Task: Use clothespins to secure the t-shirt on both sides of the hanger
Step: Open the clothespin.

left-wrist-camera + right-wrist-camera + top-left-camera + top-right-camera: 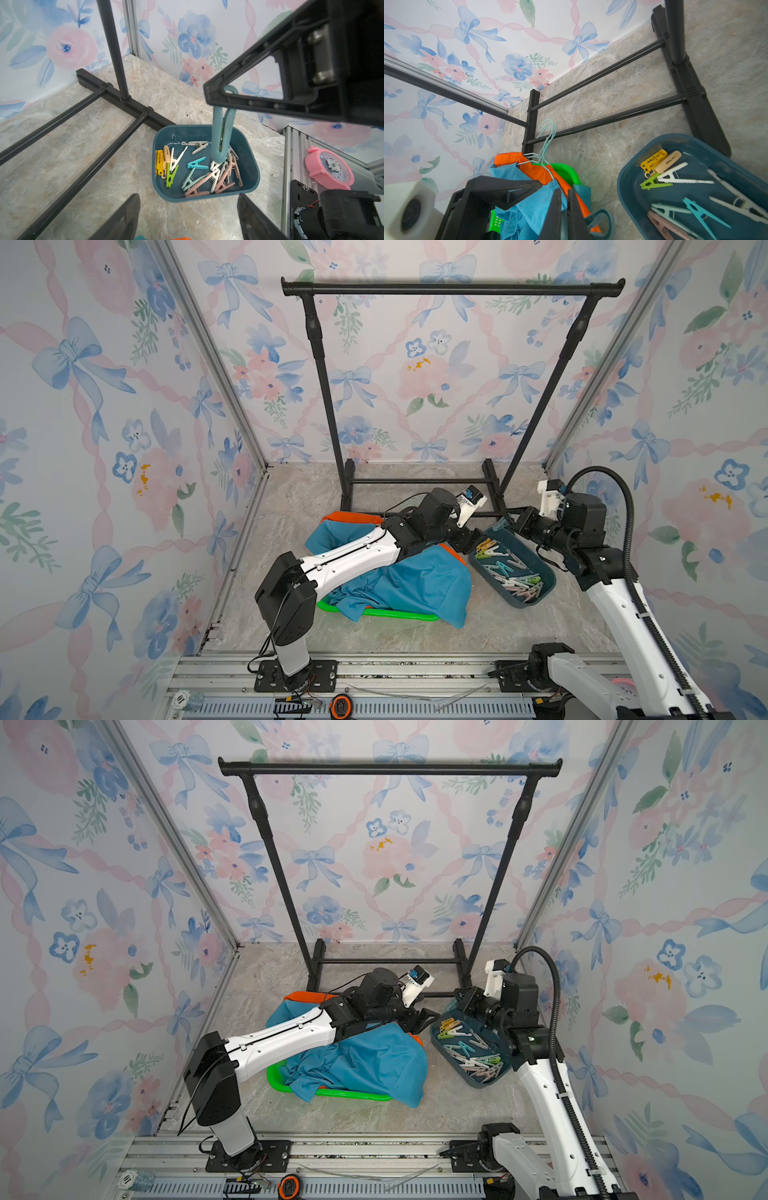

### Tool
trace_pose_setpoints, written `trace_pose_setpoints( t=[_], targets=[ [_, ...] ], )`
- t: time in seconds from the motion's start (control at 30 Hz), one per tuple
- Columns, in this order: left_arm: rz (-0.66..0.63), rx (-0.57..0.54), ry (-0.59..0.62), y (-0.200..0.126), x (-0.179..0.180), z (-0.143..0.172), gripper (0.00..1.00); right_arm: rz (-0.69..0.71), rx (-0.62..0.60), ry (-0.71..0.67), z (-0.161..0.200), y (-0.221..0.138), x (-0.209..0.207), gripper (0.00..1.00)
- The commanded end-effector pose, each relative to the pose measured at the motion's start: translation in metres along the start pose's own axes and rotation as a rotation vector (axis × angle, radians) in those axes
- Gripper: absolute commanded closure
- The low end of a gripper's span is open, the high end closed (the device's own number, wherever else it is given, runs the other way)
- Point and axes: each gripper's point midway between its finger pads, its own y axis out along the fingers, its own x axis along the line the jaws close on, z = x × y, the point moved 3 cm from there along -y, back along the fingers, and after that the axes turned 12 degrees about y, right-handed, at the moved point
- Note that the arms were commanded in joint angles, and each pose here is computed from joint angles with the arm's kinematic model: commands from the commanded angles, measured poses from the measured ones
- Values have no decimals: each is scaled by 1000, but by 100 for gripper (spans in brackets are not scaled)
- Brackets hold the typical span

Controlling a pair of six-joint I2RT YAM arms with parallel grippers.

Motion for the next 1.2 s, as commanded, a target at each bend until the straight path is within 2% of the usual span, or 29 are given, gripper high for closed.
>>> trace_pose_setpoints(
  t=[0.0,0.13,0.3,0.53,0.77,0.9,1.0,1.1,1.17],
  targets=[
    [30,-45,37,6,-6,-14,25,-33,-7,1,-5,-7,15,94],
    [6,-56,31,13,-2,-18,28,-49,-13,27,-6,-8,19,94],
    [8,-69,19,26,1,-24,45,-61,-17,32,-7,-9,21,94],
    [19,-95,27,35,1,-32,58,-81,-6,48,-6,-8,24,94],
    [11,-126,50,36,2,-39,76,-103,17,65,-4,-4,26,93],
    [1,-135,70,34,3,-42,92,-105,11,67,-6,-5,26,92],
    [-22,-152,77,30,6,-44,98,-121,22,76,-6,-5,28,84],
    [-50,-186,88,20,10,-49,100,-125,31,95,-10,-7,27,59],
    [-67,-196,80,13,14,-48,100,-137,22,99,-13,-13,26,47]
  ],
)
